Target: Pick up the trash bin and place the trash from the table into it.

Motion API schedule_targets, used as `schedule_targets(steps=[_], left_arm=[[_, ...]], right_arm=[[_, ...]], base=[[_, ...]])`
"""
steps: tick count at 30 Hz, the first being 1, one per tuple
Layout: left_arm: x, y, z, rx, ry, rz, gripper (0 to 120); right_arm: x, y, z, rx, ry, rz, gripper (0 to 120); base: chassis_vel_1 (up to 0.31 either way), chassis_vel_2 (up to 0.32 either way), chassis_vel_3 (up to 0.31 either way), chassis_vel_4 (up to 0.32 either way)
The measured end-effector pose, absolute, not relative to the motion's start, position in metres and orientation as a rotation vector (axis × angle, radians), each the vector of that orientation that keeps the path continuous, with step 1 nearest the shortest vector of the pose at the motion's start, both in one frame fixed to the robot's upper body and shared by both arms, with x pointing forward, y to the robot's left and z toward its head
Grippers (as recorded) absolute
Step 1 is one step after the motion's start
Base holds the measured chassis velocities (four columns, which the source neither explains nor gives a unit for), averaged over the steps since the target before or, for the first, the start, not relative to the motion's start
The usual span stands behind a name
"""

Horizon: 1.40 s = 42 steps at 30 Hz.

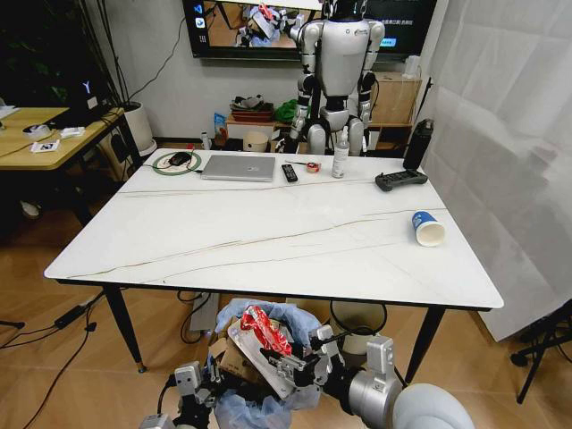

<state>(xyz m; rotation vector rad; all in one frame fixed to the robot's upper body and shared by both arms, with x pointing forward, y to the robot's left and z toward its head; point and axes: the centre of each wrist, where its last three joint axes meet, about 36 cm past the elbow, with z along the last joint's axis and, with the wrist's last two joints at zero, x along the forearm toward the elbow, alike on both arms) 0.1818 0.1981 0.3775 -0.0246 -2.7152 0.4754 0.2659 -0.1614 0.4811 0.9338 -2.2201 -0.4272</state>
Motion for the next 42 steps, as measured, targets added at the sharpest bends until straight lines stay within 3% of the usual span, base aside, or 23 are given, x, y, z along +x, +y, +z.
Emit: schedule_targets(steps=[12, 23, 33, 42], left_arm=[[0.182, 0.196, 0.378, -0.032, -2.714, 0.478, 0], [0.182, 0.196, 0.377, -0.036, -2.714, 0.475, 0], [0.183, 0.197, 0.375, -0.037, -2.708, 0.472, 0], [0.184, 0.197, 0.374, -0.047, -2.706, 0.47, 0]], right_arm=[[0.264, -0.161, 0.48, 0.936, -2.223, -0.41, 46], [0.266, -0.163, 0.481, 0.936, -2.23, -0.405, 86], [0.266, -0.168, 0.491, 0.935, -2.264, -0.403, 99], [0.267, -0.18, 0.505, 0.912, -2.324, -0.395, 100]], base=[[0.0, 0.0, 0.0, 0.0], [0.0, 0.0, 0.0, 0.0], [0.0, 0.0, 0.0, 0.0], [0.0, 0.0, 0.0, 0.0]])
